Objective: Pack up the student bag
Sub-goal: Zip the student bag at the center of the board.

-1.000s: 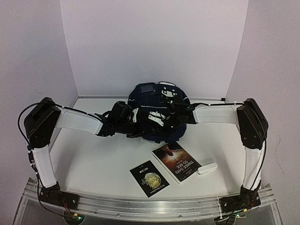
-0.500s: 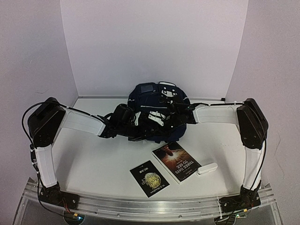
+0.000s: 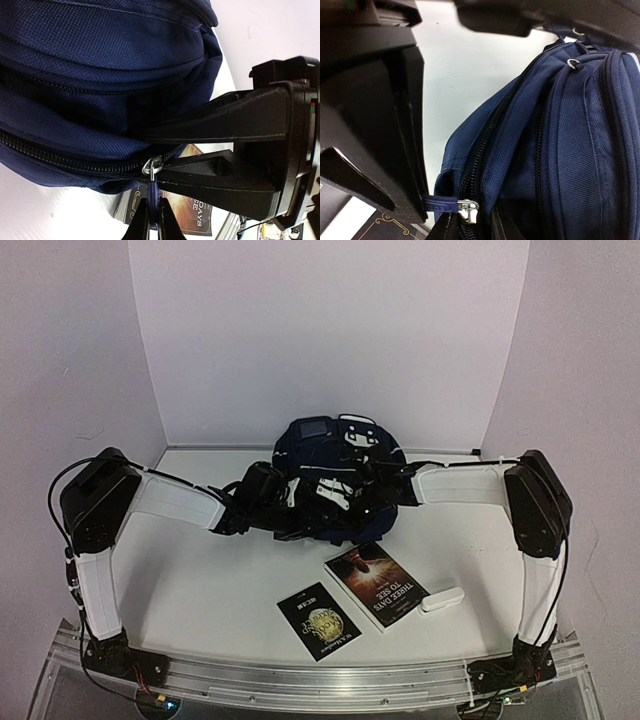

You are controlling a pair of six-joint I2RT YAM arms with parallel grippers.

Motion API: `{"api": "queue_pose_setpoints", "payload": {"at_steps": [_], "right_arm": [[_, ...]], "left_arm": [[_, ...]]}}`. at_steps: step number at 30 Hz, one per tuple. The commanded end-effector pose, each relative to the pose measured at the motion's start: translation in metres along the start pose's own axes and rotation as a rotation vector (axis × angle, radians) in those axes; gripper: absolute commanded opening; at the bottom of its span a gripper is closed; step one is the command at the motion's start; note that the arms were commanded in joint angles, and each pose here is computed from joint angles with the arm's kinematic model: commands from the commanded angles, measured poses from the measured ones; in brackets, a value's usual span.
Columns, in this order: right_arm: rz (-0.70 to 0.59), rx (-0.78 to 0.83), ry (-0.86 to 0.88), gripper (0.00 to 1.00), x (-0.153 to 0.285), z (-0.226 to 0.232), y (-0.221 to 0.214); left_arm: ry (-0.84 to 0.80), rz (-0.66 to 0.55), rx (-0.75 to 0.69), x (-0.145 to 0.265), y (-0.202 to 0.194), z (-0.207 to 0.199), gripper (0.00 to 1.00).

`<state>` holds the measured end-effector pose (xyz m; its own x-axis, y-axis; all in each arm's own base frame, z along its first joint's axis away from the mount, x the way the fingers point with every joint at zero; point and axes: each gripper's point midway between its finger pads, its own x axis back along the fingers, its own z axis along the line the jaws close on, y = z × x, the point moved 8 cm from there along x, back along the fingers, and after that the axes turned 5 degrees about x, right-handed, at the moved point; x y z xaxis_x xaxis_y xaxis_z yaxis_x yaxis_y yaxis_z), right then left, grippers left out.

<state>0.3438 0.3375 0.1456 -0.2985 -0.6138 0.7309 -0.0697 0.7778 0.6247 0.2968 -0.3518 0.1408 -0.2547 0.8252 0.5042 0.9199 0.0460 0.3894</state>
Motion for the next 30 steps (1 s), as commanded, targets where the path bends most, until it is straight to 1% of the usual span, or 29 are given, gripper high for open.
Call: {"api": "queue_pose_setpoints", "payload": {"at_steps": [1,6,10,15,17,20,24,26,29,30], "right_arm": [[0.027,0.069,-0.049,0.21,0.009,0.005,0.003],[0.083,0.063,-0.105,0.10,0.016,-0.003,-0.008],[0.094,0.053,-0.126,0.09,0.028,-0.009,-0.014],[0.100,0.034,-0.141,0.07,0.043,-0.017,-0.021],[0.106,0.034,-0.143,0.11,0.048,-0.019,-0.022],[0.121,0.028,-0.142,0.24,0.050,-0.021,-0.025],[0.135,0.024,-0.127,0.33,0.047,-0.020,-0.029],[0.133,0.019,-0.117,0.34,0.045,-0.019,-0.029],[0.119,0.003,-0.101,0.40,0.044,-0.020,-0.026],[0.118,0.004,-0.093,0.39,0.043,-0.019,-0.025]], "left_arm": [[0.027,-0.069,-0.030,0.016,0.013,-0.008,0.00],[0.118,-0.086,-0.028,0.031,0.011,-0.004,0.00],[0.184,-0.105,-0.001,0.043,0.009,0.006,0.00],[0.221,-0.132,0.012,0.053,0.014,0.013,0.00],[0.225,-0.137,0.017,0.055,0.016,0.016,0.00],[0.213,-0.137,0.009,0.055,0.019,0.015,0.00],[0.171,-0.117,-0.004,0.049,0.021,0.011,0.00],[0.162,-0.113,-0.003,0.048,0.021,0.010,0.00],[0.162,-0.111,-0.006,0.048,0.020,0.010,0.00],[0.171,-0.116,-0.006,0.050,0.021,0.011,0.00]]}}
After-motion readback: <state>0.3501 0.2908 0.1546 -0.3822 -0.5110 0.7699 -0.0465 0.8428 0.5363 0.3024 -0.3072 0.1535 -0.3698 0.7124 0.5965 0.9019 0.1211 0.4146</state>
